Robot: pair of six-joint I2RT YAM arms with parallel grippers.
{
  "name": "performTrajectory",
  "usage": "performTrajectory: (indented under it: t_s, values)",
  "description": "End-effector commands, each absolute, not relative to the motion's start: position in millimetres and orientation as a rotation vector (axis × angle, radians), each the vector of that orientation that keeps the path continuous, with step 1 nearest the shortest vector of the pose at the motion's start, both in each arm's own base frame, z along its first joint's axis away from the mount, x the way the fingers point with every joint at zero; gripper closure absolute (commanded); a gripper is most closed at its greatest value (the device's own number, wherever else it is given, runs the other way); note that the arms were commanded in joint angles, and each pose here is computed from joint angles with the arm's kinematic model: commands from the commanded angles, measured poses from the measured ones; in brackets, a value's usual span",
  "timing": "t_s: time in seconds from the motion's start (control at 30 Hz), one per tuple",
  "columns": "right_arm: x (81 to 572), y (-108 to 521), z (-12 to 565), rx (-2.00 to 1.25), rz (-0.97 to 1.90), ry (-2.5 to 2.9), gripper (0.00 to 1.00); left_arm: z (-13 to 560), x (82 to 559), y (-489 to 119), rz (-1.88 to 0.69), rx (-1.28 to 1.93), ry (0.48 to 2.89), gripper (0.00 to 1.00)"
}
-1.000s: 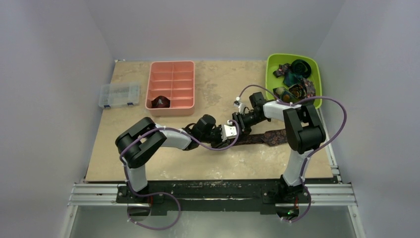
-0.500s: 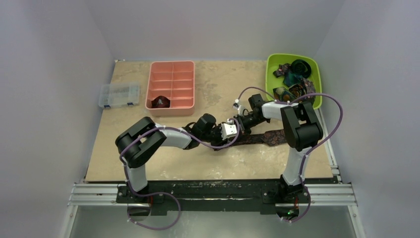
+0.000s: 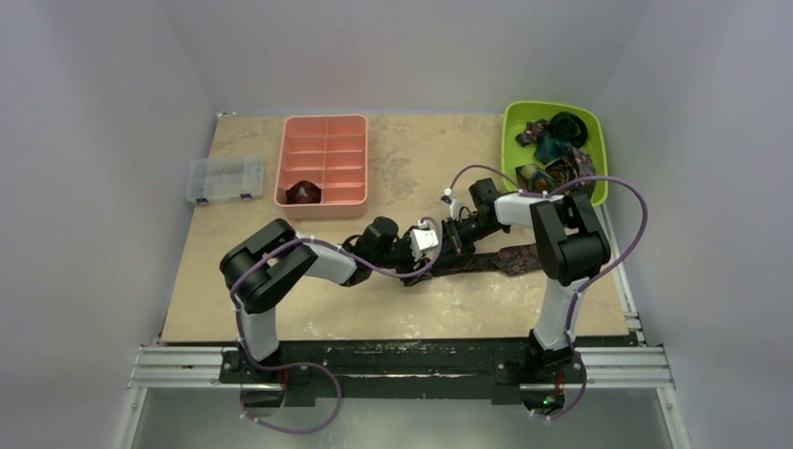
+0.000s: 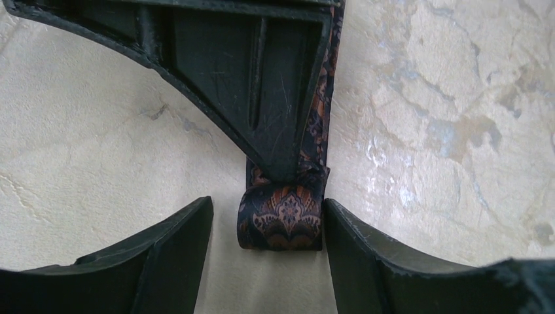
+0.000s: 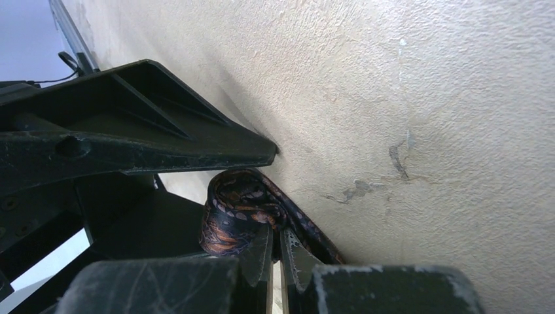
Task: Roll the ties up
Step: Roll the tie at the center of the board.
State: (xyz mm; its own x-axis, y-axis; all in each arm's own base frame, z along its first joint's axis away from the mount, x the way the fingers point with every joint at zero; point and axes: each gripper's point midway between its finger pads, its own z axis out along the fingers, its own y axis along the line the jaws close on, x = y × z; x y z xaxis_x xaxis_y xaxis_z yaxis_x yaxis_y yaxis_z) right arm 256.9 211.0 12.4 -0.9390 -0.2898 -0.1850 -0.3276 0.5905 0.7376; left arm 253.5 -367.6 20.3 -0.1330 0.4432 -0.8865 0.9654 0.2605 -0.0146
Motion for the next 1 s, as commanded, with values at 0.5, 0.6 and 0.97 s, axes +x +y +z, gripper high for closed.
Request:
performTrajectory:
  t_s: [0.5,0.6,0.97]
  values:
    - [272,204,49,-0.586,1.234,2.691,0.69,-9,239,-349,-0.643,1.428,1.819,0.68]
    - [265,206,60,-0.593,1.288,2.700,0.59,-12,241,-343,-0.601,1.456,1.832,0.66]
    - [251,232,59,-0.513,1.472,2.739,0.53,-10,250,-351,-0.577,1.458,1.867,0.62]
